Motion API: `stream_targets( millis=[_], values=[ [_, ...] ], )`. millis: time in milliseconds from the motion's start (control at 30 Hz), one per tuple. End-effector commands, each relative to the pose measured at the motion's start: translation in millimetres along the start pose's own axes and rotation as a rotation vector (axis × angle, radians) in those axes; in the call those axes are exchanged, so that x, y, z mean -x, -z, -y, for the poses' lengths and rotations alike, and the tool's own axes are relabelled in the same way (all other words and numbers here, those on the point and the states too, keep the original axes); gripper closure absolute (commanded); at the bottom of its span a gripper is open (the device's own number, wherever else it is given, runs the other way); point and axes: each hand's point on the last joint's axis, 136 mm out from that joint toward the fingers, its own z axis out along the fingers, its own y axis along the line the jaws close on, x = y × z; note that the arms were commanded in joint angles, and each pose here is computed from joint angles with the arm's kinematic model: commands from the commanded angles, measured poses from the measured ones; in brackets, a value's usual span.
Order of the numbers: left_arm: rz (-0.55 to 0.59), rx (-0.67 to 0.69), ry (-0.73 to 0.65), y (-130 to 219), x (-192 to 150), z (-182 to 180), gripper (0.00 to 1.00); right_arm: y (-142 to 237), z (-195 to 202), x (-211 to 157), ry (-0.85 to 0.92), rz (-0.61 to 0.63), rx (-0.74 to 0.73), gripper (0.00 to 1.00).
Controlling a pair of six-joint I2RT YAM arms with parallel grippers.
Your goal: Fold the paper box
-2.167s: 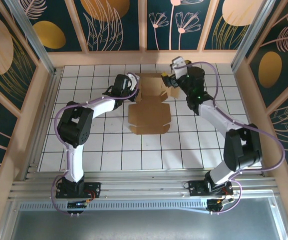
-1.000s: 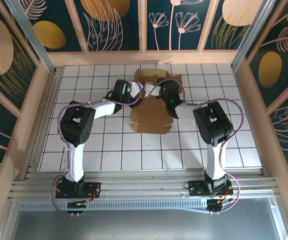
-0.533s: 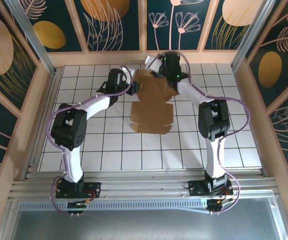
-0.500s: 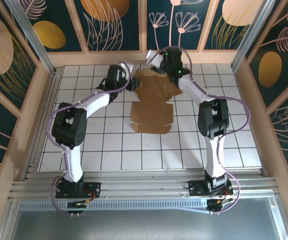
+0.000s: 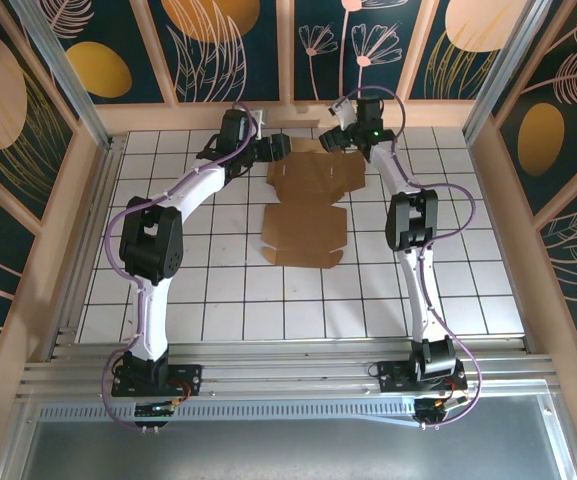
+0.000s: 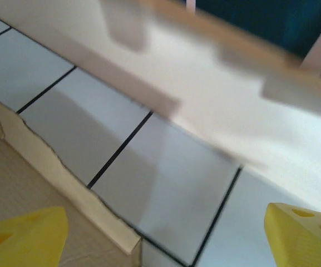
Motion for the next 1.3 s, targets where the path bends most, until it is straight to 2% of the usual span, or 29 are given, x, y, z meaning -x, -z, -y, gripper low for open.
stream_targets(
  millis=[0,100,400,600,900,967,1067,1133,1233,1267],
  values=[
    [-0.051,-0.03,0.072,-12.2,-23.5,-3.8,0.23,18.5,12.1,22.6,-0.286,0.083,0.073,0.15],
    [-0.063,-0.025,0.075,-15.2,-30.7,-7.8,0.22,13.1,6.5,10.5,-0.371,0.077,0.159,0.24],
    [-0.07,0.001,0.041,-9.6,-35.0,-12.2,0.2,-2.1,-14.0,-26.7,-0.447,-0.013,0.242,0.21],
    [-0.069,0.001,0.04,-6.4,-36.2,-11.7,0.2,-12.4,-21.7,-46.9,-0.422,-0.069,0.206,0.36],
    [-0.062,0.016,0.023,3.0,-35.4,-11.9,0.19,-20.7,-25.9,-52.0,-0.331,-0.105,0.111,0.61],
    [-0.056,0.028,0.011,6.5,-33.9,-13.1,0.19,-20.2,-26.8,-46.6,-0.289,-0.104,0.08,0.73],
    [-0.051,0.044,0.002,14.3,-31.4,-16.2,0.18,-10.5,-20.0,-24.3,-0.206,-0.092,-0.033,0.84],
    [-0.04,0.049,0.001,21.4,-28.2,-16.9,0.18,3.2,-13.9,-0.3,-0.139,-0.06,-0.115,0.86],
    [-0.017,0.06,-0.002,37.4,-22.2,-18.7,0.18,31.0,-18.7,41.5,0.012,0.017,-0.247,1.0],
    [-0.005,0.067,-0.001,45.0,-19.2,-19.3,0.18,48.4,-17.6,62.9,0.052,0.069,-0.316,1.0]
  ],
)
